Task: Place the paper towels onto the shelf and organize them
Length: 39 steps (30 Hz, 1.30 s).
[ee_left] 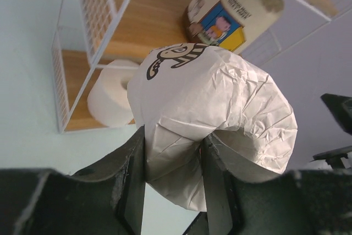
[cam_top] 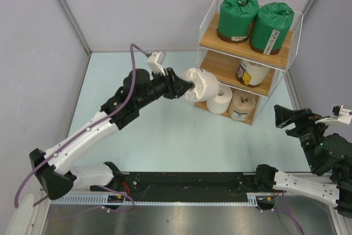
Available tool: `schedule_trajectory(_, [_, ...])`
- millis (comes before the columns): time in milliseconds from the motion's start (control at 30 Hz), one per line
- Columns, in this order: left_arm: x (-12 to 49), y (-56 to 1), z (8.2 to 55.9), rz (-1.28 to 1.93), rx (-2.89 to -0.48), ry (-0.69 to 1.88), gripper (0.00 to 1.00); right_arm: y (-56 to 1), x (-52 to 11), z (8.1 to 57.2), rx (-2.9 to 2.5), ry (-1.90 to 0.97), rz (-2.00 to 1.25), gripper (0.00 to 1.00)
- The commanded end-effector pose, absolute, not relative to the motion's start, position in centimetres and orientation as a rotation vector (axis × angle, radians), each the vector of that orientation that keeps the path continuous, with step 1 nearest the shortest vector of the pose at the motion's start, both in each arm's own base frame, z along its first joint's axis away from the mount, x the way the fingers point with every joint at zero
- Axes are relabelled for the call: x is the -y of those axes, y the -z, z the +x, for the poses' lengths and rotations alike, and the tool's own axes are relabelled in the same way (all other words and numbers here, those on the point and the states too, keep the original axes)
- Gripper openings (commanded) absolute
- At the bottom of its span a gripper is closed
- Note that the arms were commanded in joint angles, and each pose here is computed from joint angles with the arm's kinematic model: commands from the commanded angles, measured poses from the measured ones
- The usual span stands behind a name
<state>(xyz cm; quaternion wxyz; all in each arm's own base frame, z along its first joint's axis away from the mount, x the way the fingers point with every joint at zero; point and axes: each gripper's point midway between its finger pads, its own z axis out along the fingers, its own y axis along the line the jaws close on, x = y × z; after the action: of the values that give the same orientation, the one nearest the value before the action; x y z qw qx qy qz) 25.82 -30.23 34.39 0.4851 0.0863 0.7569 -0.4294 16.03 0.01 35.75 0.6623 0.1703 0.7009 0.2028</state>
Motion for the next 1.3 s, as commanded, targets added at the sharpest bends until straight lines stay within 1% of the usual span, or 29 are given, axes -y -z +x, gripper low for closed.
schedule_trajectory(0, [33.3,-41.5,25.8,0.266,-1.648,1.128,0.36,-36.1,-0.7,16.2,-1.581,-0.48,0.404,0.8])
schedule_trajectory(267, [37.6,-41.8,28.5,0.271,-1.639,1.107,0.34,-36.2,-0.3,16.0,-1.573,-0.485,0.409,0.8])
schedule_trajectory(400, [37.4,-41.6,30.5,0.221,-1.647,1.017,0.34,-36.2,-0.1,15.9,-1.569,-0.483,0.416,0.8])
schedule_trajectory(700, [38.6,-41.2,33.1,0.206,-1.654,0.929,0.31,-36.0,0.6,15.7,-1.563,-0.476,0.424,0.8])
schedule_trajectory(833, [39.2,-41.6,33.8,0.198,-1.646,0.927,0.3,-35.9,1.1,15.5,-1.56,-0.469,0.433,0.8])
schedule_trajectory(1067, [40.3,-40.0,34.7,0.2,-1.681,0.886,0.3,-35.9,1.5,15.5,-1.552,-0.458,0.438,0.8])
schedule_trajectory(1267, [39.8,-39.3,35.4,0.183,-1.707,0.816,0.3,-36.4,1.4,15.5,-1.541,-0.463,0.422,0.8])
